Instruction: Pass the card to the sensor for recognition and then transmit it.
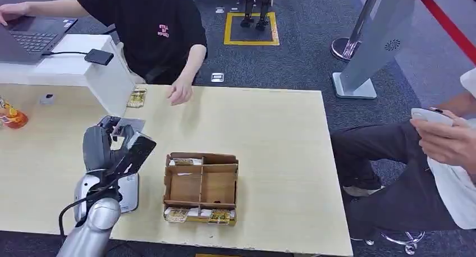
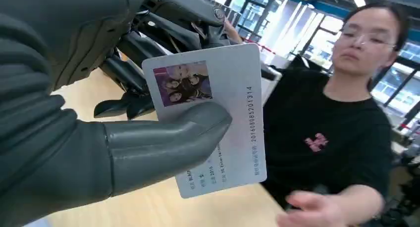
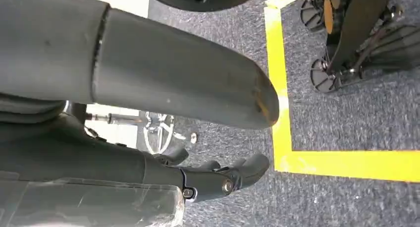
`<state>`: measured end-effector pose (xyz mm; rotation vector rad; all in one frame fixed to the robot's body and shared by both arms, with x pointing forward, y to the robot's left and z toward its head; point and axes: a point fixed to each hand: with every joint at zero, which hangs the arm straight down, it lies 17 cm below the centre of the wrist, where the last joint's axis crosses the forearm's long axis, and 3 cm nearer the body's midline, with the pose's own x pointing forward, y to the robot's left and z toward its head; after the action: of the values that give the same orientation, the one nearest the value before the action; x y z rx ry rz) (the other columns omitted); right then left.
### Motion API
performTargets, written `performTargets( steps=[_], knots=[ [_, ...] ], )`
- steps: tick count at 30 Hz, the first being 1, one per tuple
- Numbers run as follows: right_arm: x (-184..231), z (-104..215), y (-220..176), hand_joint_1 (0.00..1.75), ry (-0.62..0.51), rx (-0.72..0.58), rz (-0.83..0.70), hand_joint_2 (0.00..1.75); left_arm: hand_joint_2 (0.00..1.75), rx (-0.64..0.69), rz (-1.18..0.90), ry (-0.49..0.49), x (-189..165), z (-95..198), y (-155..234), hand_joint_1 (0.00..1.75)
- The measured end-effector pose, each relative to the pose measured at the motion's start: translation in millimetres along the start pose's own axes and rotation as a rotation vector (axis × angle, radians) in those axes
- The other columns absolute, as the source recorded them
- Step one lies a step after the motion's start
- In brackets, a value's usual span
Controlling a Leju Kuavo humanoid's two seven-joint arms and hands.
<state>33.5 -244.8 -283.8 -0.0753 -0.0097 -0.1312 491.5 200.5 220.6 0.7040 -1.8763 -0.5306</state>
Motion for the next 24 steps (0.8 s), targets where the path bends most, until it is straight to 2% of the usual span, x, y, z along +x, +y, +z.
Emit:
performTargets(
  steps=[6,14,24],
  knots=[
    [5.9,0.4,0.2,0.00,-0.013,0.007,0.029,0.00,1.75,-0.001,0.059,-0.045,36.7,-28.5,-16.0,1.75],
    [10.0,0.3,-2.5,0.00,-0.021,0.010,0.079,0.00,1.75,-0.021,0.134,-0.038,57.7,-55.5,-36.5,1.75],
    [12.4,0.1,-6.0,0.00,-0.025,0.005,0.139,0.00,1.75,-0.021,0.092,0.008,47.8,-87.6,-52.6,1.75]
  ],
)
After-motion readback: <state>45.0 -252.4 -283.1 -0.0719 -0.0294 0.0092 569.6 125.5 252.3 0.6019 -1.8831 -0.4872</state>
